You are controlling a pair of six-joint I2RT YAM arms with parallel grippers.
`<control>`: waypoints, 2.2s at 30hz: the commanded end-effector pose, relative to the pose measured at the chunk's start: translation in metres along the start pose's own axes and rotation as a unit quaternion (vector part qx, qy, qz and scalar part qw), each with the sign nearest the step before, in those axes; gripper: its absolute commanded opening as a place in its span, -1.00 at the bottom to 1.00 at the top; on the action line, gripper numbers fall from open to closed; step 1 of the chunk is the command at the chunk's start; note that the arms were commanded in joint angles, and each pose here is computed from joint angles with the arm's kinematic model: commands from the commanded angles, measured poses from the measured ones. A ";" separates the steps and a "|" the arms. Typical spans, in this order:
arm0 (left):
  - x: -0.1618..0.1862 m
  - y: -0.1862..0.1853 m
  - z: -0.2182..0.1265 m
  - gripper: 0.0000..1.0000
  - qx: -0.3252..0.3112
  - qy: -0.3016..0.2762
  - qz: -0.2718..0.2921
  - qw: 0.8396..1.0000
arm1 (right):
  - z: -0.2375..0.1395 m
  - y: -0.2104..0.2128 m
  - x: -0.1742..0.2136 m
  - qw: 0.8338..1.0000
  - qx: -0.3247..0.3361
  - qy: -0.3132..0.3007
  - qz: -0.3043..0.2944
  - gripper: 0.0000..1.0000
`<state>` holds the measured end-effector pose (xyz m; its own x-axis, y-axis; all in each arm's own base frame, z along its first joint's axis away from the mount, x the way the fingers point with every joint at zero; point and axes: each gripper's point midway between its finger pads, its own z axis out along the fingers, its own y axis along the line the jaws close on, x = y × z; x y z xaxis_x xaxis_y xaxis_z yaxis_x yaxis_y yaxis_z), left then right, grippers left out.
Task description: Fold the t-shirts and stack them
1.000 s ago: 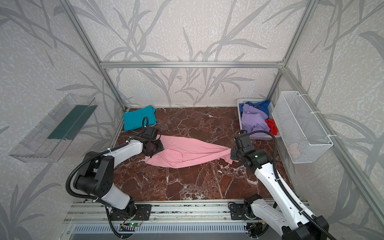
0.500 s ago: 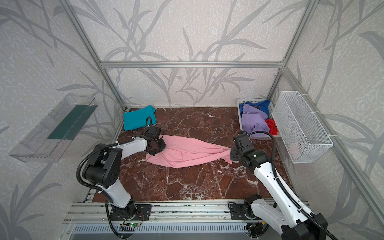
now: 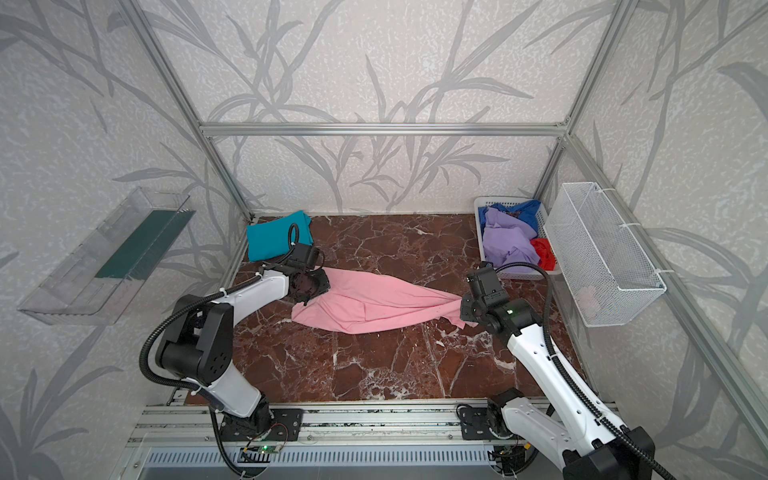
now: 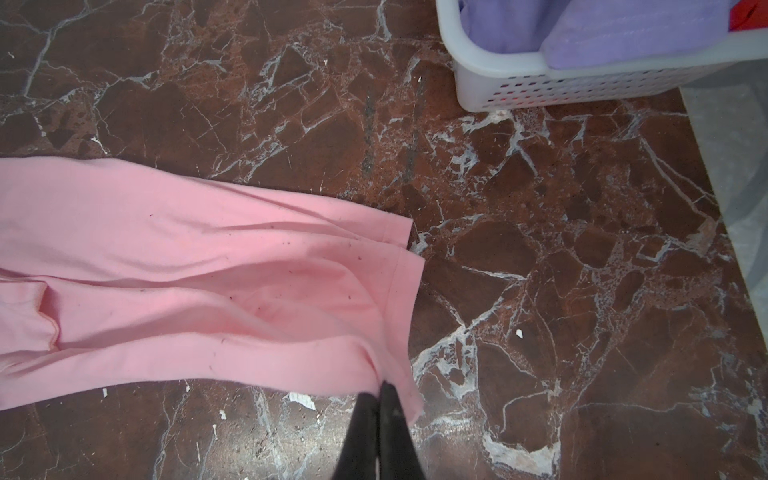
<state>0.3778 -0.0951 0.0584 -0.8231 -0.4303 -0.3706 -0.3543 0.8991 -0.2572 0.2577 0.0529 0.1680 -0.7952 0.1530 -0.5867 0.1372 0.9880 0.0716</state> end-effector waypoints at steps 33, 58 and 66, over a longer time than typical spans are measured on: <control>-0.017 0.003 -0.027 -1.00 -0.029 -0.018 0.020 0.999 | -0.003 -0.004 -0.003 1.000 0.007 -0.008 0.013 -1.00; -0.119 -0.016 -0.533 -1.00 0.184 -0.498 0.020 0.847 | -0.265 0.072 -0.164 0.926 -0.193 -0.318 -0.069 -1.00; -0.102 -0.004 -0.640 -1.00 0.253 -0.597 0.022 0.761 | -0.369 0.095 -0.180 0.848 -0.346 -0.395 -0.077 -1.00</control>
<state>0.1834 -0.0034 0.6539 0.2241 -0.4738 -0.8517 0.1128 0.8806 -0.4602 0.2132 0.1223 0.5454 -0.1658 0.1887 -0.9679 -0.4338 0.8675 0.2435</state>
